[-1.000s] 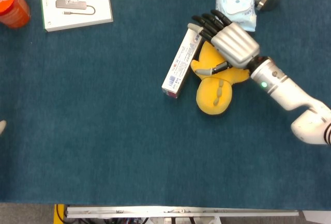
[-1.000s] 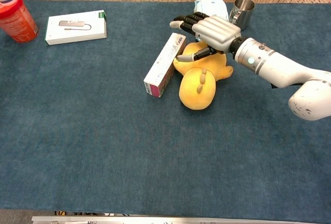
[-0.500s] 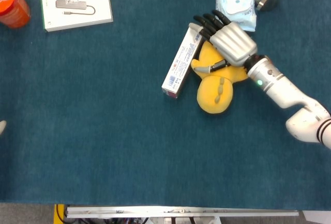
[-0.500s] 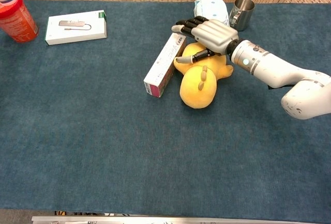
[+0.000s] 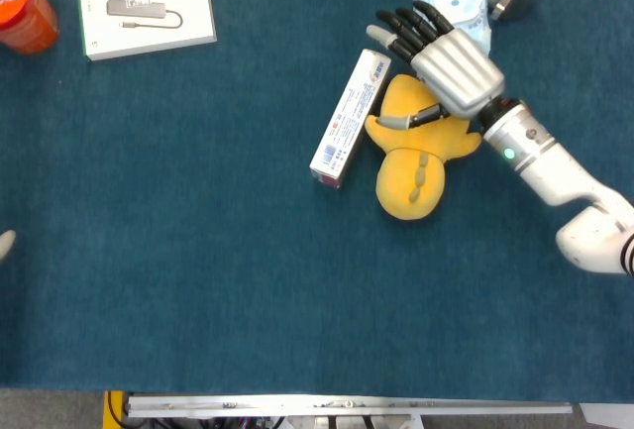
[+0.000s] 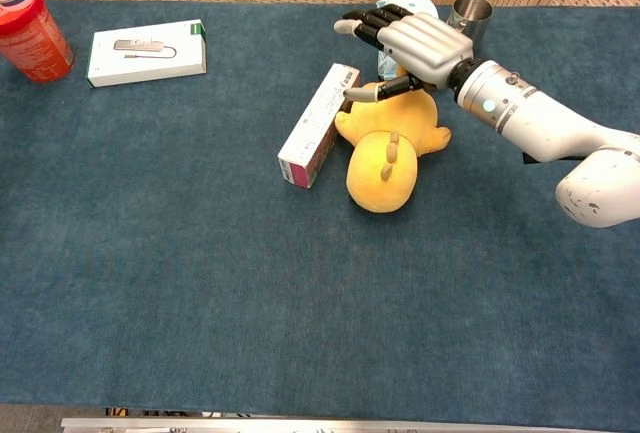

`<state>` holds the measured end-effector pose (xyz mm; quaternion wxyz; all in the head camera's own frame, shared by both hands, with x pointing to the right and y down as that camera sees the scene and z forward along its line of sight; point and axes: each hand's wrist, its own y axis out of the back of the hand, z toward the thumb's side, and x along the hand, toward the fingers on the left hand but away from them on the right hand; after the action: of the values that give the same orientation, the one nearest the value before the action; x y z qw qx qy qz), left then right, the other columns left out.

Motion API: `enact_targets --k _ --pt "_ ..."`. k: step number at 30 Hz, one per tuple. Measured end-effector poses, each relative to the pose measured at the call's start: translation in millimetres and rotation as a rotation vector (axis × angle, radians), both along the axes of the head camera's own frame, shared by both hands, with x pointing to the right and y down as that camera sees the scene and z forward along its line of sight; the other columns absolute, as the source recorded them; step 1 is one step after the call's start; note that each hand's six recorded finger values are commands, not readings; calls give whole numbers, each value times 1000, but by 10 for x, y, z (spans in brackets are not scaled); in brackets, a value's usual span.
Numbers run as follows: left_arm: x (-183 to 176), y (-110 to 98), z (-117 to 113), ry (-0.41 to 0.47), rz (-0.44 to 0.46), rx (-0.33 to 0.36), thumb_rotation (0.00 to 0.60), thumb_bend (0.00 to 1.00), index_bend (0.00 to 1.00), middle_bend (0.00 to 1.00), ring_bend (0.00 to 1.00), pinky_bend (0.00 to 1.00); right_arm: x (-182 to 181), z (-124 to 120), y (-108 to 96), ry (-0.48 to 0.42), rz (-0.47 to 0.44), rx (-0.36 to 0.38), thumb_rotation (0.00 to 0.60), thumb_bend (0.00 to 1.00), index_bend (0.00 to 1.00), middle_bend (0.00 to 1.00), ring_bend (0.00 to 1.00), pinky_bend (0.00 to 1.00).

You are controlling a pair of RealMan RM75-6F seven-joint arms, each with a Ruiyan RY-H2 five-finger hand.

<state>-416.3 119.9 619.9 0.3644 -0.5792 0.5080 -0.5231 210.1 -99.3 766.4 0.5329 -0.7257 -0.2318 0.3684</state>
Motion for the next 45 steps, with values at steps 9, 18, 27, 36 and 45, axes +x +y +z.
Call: enact_targets --k 9,18,27,36,45 --pt "-19 15 -3 -2 -4 -1 600 148 93 62 7 32 -64 112 99 54 -11 -18 46 0 0 0 0 0" --pt "-26 21 12 -2 -6 -5 600 147 93 62 7 32 -44 266 87 120 -2 -26 46 0 0 0 0 0" --pt "-35 23 19 -2 -8 -7 600 148 93 62 7 32 51 285 -21 149 31 -11 45 0 0 0 0 0" --pt "-27 18 26 -2 -5 -8 600 148 93 62 7 32 25 310 41 142 18 -19 47 0 0 0 0 0" --pt "-34 20 28 -3 -7 -9 600 148 93 62 7 31 -61 302 132 121 -13 -19 47 0 0 0 0 0"
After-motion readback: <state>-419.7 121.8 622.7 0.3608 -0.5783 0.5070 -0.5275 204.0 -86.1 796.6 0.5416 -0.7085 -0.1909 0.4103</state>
